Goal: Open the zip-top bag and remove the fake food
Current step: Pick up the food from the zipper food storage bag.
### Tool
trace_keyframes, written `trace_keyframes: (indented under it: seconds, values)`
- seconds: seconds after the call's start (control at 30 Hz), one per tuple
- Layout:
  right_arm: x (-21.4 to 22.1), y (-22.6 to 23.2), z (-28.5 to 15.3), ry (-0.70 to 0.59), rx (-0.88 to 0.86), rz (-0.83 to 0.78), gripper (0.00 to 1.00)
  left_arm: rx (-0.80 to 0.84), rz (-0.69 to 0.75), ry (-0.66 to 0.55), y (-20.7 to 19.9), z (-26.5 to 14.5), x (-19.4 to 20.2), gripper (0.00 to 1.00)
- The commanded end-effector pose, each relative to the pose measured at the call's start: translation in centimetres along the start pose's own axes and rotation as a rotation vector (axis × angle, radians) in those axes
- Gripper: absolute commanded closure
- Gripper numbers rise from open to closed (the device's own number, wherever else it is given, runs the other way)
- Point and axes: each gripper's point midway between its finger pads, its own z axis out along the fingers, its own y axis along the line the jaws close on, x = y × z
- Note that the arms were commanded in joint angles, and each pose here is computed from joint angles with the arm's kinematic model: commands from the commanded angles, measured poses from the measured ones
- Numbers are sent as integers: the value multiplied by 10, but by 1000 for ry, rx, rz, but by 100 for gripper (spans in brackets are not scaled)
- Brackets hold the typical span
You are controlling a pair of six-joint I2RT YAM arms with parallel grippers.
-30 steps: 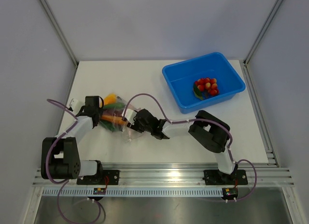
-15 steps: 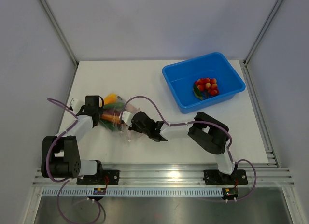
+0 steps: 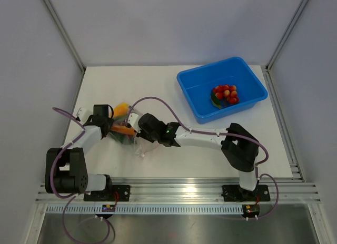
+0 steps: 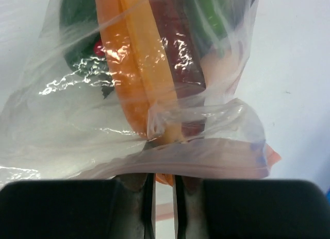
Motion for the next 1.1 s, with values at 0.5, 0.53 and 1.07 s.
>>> trace_keyframes:
  seconds: [0.5,0.53,1.07]
  values:
    - [33,-53,-97,357,224,-44,100,-58,18,39,17,-1,11,52]
    - [40,-58,-103,392,254,-59,100,-57,17,38,16,-1,11,52]
    - [27,-95,-204,151,415,107,100,-58,18,52,16,0,14,52]
